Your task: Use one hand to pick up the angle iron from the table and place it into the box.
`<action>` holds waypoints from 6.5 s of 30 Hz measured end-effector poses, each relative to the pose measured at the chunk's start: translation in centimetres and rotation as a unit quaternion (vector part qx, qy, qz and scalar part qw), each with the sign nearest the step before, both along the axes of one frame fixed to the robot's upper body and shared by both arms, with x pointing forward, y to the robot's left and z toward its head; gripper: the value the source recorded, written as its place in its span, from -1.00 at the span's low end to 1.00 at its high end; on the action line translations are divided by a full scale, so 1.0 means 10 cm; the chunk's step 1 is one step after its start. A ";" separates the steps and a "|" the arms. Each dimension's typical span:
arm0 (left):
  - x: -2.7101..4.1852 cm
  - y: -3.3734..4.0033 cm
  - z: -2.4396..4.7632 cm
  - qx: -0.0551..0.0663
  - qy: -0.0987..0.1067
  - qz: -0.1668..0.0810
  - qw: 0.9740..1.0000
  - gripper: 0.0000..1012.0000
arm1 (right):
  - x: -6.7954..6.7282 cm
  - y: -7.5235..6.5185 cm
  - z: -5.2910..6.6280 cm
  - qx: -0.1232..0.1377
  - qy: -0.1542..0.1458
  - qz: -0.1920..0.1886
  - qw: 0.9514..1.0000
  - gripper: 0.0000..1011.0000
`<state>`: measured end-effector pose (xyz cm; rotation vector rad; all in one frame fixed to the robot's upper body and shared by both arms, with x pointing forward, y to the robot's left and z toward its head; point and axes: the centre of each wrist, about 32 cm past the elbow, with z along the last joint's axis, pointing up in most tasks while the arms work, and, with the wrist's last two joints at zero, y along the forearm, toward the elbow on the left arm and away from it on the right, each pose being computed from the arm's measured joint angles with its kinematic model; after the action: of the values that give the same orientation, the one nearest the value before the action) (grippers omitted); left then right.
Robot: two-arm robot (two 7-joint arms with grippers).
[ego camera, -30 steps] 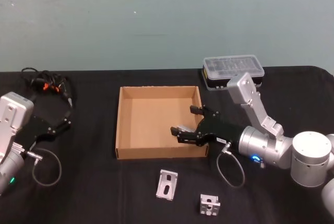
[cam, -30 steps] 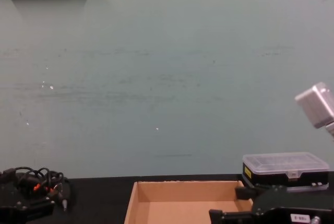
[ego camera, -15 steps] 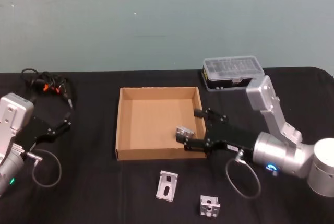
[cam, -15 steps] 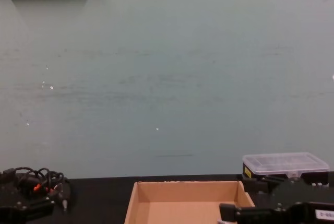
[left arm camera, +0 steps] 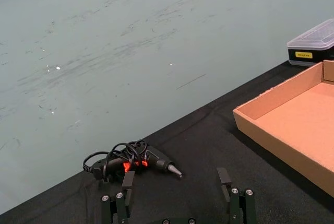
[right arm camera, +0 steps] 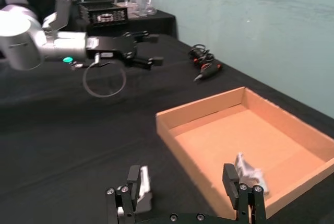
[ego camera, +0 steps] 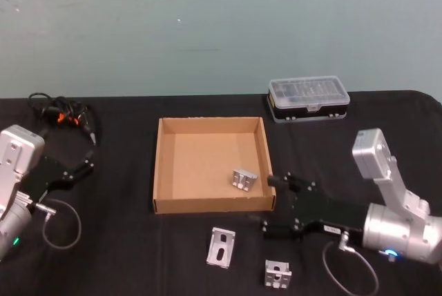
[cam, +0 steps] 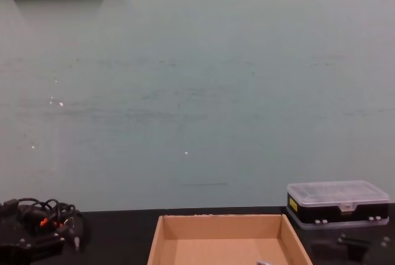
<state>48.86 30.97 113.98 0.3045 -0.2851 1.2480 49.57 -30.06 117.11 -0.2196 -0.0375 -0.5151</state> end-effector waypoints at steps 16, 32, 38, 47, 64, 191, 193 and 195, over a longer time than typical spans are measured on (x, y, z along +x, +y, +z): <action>0.000 0.000 0.000 0.000 0.000 0.000 1.000 0.98 | -0.30 -0.17 -0.02 -0.027 0.003 0.054 0.998 0.98; 0.000 0.000 0.000 0.000 0.000 0.000 1.000 0.98 | -0.46 -0.21 -0.10 -0.064 0.025 0.066 0.995 0.98; 0.000 0.000 0.000 0.000 0.000 0.000 1.000 0.98 | -0.45 -0.20 -0.14 -0.075 0.035 0.065 0.994 0.98; 0.000 0.000 0.000 0.000 0.000 0.000 1.000 0.98 | -0.43 -0.18 -0.19 -0.082 0.047 0.062 0.994 0.98; 0.000 0.000 0.000 0.000 0.000 0.000 1.000 0.98 | -0.43 -0.18 -0.18 -0.081 0.046 0.061 0.994 0.95; 0.000 0.000 0.000 0.000 0.000 0.000 1.000 0.98 | 1.09 0.46 -0.07 -0.031 -0.010 0.061 0.998 -0.89; 0.000 0.000 0.000 0.000 0.000 0.000 1.000 0.98 | 1.09 0.46 -0.07 -0.031 -0.009 0.061 0.998 -0.89; 0.000 0.000 0.000 0.000 0.000 0.000 1.000 0.98 | 1.09 0.46 -0.07 -0.031 -0.009 0.061 0.998 -0.89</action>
<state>48.86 30.97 113.98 0.3044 -0.2851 1.2479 60.49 -25.50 116.37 -0.2716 -0.0850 -0.3948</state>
